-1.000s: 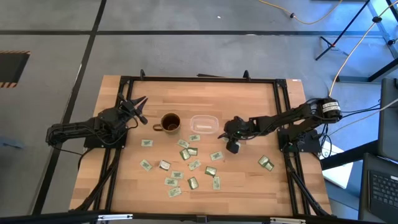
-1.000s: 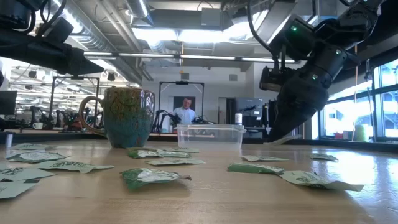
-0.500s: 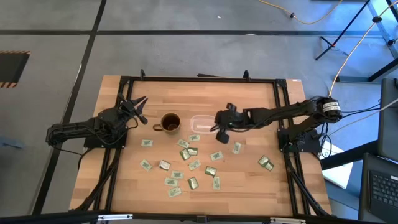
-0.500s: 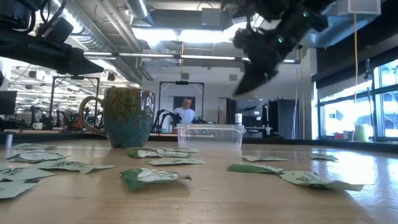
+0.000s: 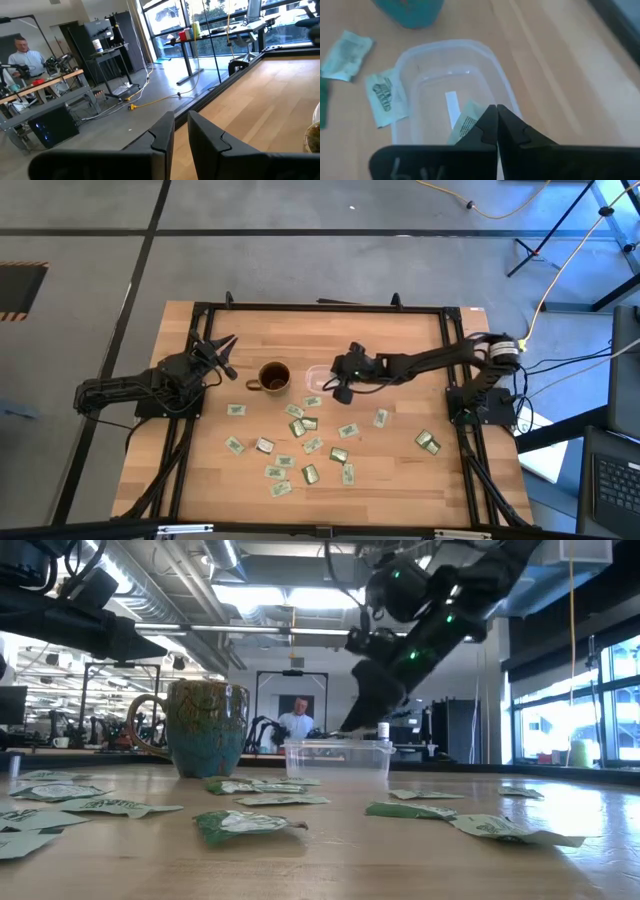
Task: Pick and place items into bin
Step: Put the light green stevia pack into the transparent bin
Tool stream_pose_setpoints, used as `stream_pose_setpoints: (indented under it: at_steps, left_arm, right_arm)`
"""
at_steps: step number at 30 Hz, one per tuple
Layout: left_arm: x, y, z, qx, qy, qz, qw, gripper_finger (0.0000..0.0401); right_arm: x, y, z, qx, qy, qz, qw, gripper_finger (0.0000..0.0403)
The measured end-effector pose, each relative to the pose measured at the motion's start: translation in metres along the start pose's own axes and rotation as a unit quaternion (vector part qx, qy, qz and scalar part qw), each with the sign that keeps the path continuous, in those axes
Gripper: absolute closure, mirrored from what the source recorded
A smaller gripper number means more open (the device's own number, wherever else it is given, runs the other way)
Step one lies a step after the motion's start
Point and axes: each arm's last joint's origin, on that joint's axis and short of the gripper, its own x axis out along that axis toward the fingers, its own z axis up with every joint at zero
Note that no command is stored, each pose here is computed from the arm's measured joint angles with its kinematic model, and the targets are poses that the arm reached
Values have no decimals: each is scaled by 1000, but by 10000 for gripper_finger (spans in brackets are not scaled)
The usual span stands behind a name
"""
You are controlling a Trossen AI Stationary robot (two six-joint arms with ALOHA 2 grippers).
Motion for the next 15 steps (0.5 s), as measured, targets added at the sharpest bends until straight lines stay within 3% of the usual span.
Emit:
stream_pose_setpoints:
  at_steps: [10,15]
  left_arm:
    - [0,0,0,0,0,0,1000,354]
    - [0,0,0,0,0,0,1000,353]
  right_arm:
    - [15,4,-11,8,18,0,1000,400]
    - [14,3,-9,-1,12,0,1000,375]
